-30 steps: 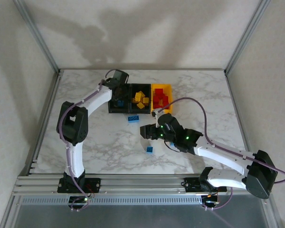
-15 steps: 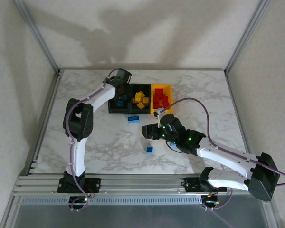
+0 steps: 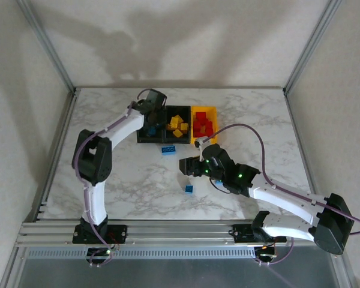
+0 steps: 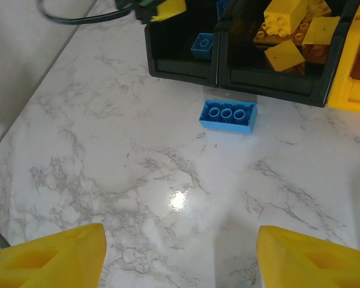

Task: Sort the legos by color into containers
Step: Place the lego in the container, then pick up the lego from the center of the table.

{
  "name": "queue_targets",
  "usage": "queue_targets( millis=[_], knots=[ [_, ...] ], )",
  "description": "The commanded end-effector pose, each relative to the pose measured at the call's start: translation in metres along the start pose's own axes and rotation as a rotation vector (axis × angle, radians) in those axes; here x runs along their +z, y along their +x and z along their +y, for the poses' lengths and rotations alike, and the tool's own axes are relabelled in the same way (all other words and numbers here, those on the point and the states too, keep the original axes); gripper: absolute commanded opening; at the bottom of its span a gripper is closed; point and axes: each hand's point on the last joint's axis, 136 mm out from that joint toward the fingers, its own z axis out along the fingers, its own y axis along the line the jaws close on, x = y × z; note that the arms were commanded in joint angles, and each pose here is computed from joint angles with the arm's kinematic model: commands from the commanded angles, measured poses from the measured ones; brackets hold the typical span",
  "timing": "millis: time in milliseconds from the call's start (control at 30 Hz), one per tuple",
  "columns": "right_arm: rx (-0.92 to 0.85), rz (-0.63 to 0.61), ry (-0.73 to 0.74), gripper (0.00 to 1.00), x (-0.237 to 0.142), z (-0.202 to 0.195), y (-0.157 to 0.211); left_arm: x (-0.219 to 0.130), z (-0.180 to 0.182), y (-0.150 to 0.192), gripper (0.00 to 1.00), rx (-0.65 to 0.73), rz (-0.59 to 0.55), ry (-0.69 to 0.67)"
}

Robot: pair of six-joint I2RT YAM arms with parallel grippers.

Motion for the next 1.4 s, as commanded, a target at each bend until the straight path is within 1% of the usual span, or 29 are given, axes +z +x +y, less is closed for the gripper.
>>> queue_targets(
  millis=[0, 67, 233, 300, 333, 367, 467, 633, 767, 1000, 1133, 1367],
  knots=[
    [0.005, -0.015, 0.04, 0.68, -0.008, -0.012, 0.002, -0.053, -0.017, 0.011, 0.59, 0.035, -0.051, 0.093],
    [0.007, -0.021, 0.049, 0.69, -0.012, -0.015, 0.002, -0.064, -0.015, 0.032, 0.66, 0.061, -0.048, 0.107],
    [0.011, -0.044, 0.053, 0.69, -0.02, -0.017, -0.002, -0.081, -0.014, 0.082, 0.77, 0.123, -0.054, 0.15],
    [0.013, -0.052, 0.047, 0.69, -0.023, -0.016, -0.004, -0.079, -0.008, 0.096, 0.84, 0.145, -0.068, 0.122],
    [0.014, -0.056, 0.046, 0.69, -0.024, -0.016, -0.005, -0.075, -0.004, 0.102, 0.89, 0.145, -0.073, 0.102],
    [0.014, -0.058, 0.044, 0.69, -0.024, -0.016, -0.005, -0.069, -0.002, 0.11, 0.92, 0.14, -0.063, 0.104],
    [0.015, -0.061, 0.044, 0.69, -0.026, -0.016, -0.006, -0.053, -0.003, 0.126, 0.94, 0.135, -0.032, 0.114],
    [0.022, -0.078, 0.045, 0.69, -0.032, -0.017, -0.008, -0.034, -0.003, 0.128, 0.94, 0.178, -0.061, 0.059],
    [0.023, -0.081, 0.059, 0.69, -0.035, -0.021, -0.007, -0.016, -0.008, 0.137, 0.94, 0.215, -0.029, 0.045],
    [0.022, -0.076, 0.063, 0.69, -0.033, -0.023, -0.006, 0.0, -0.011, 0.138, 0.93, 0.249, -0.033, 0.0],
    [0.018, -0.072, 0.064, 0.69, -0.031, -0.023, -0.007, 0.011, -0.007, 0.14, 0.88, 0.273, -0.013, -0.057],
    [0.023, -0.072, 0.07, 0.69, -0.031, -0.026, -0.006, 0.017, -0.003, 0.144, 0.78, 0.272, -0.001, -0.076]
  ],
)
